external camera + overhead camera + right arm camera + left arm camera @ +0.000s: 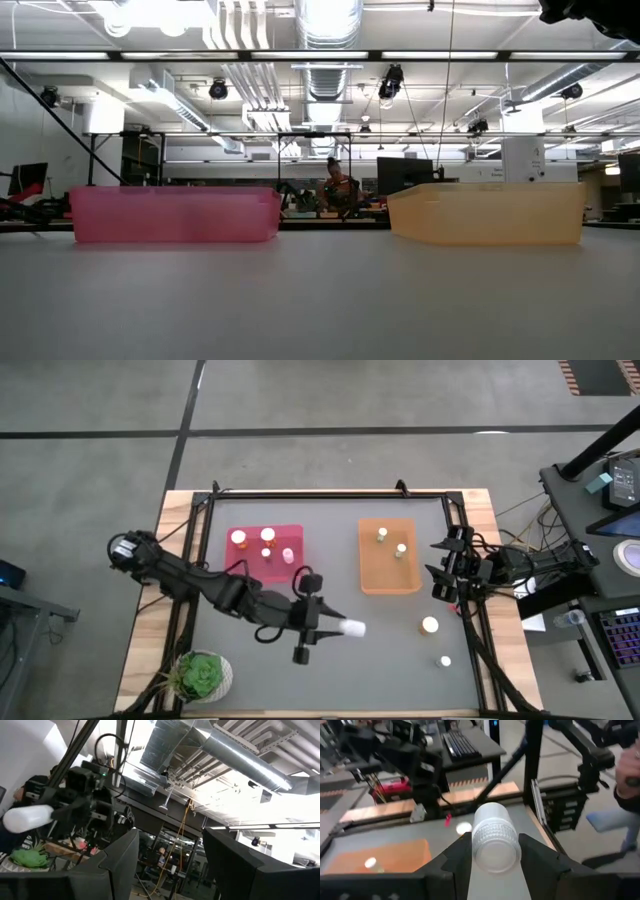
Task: Pick and place medicine bottles into bin by pill shape (circle, oval)
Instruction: Put the white pill into the orange bin
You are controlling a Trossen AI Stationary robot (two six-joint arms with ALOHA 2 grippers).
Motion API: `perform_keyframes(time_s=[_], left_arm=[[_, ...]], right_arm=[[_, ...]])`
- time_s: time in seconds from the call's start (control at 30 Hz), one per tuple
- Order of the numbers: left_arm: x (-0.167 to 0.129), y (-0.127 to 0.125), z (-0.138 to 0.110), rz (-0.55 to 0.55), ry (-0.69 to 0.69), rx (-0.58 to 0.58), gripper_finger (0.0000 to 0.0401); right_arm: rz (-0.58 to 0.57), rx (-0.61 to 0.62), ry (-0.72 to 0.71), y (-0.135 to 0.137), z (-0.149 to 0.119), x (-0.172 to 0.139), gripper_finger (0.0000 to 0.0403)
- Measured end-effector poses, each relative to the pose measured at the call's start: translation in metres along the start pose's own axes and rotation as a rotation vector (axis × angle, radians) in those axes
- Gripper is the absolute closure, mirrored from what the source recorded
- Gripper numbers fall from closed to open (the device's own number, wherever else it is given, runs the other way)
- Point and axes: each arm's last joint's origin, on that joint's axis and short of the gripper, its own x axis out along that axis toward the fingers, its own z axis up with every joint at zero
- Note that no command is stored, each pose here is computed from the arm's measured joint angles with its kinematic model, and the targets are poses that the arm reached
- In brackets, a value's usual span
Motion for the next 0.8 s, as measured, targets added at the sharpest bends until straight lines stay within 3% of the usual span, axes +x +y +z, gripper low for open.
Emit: perform_keyframes(time_s=[0.23,0.47,0.8], left_arm=[[0.003,0.007,0.010,-0.094,-0.125,0.023,0.0274],[0.010,0.011,-0.002,-0.248,-0.238,0.037,0.0274],[0.014,0.014,-0.018,-0.266,-0.367,-0.013,0.0274]], right_arm=[[-0.001,0.001,-0.001,0.000,0.000,0.000,0.0188],[-0.001,0.001,-0.002,0.000,0.000,0.000,0.0188],[-0.001,0.000,-0.002,0.000,0.000,0.000,0.0188]])
